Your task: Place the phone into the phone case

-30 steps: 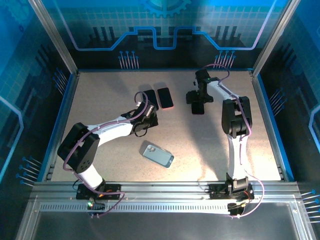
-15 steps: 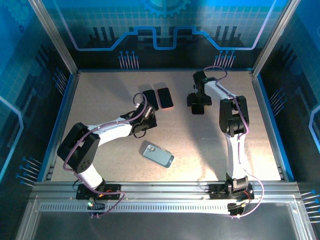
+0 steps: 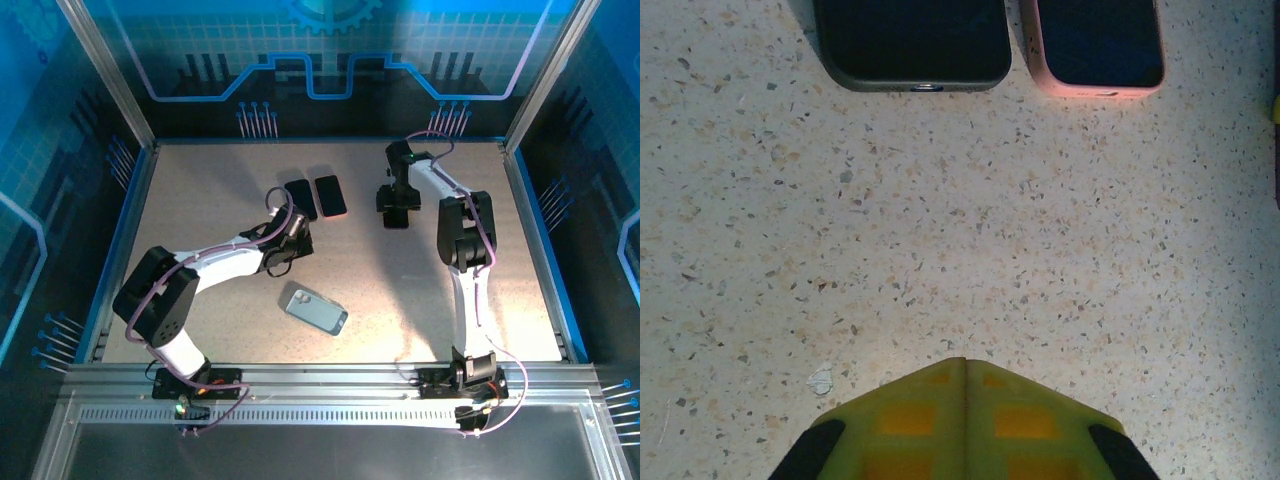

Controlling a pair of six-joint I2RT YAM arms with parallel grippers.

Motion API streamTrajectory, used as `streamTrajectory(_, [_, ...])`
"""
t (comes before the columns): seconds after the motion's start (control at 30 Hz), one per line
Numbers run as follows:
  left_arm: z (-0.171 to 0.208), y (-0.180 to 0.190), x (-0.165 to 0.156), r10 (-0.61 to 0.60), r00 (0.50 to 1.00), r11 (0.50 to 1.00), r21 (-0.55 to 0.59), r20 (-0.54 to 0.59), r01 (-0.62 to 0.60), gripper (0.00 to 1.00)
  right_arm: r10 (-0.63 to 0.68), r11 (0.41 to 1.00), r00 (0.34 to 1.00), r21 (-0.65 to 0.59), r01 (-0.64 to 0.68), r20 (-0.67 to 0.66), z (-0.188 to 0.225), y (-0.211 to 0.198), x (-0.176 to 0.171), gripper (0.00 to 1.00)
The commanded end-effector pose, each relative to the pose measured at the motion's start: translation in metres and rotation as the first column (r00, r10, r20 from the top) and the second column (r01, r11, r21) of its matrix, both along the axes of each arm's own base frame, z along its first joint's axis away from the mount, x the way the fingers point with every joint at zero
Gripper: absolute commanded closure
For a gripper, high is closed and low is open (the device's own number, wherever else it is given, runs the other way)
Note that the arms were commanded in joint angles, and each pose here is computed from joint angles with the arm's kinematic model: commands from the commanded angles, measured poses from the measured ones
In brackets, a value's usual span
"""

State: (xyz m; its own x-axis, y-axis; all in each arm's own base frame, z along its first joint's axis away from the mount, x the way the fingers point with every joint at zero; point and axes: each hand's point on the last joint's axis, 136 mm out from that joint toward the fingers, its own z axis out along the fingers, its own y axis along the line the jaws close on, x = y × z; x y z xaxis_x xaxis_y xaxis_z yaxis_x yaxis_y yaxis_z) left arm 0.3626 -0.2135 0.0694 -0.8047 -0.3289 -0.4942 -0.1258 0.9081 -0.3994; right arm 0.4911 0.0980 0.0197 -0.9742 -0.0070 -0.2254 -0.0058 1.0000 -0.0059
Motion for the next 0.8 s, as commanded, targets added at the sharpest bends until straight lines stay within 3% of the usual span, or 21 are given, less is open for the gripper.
streamTrajectory(0.0, [0.009, 0.005, 0.000, 0.008, 1.000, 1.000, -0.008, 0.021, -0.008, 1.00, 0.032, 0.999, 0.998, 0.019, -0.031, -0.053, -0.011, 0.002, -0.020, 0.50])
streamTrajectory(0.43, [0.025, -0.023, 0.008, -0.054, 0.998, 0.990, -0.125, 0.045, 0.059, 0.65, 0.183, 0.977, 0.981, 0.099, -0.188, 0.059, 0.047, 0.021, -0.061, 0.51])
streamTrajectory(0.77, [0.030, -0.053, 0.015, -0.121, 0.991, 0.959, -0.252, 0.049, 0.130, 0.54, 0.272, 0.946, 0.958, 0.154, -0.284, 0.092, 0.062, 0.053, -0.101, 0.51])
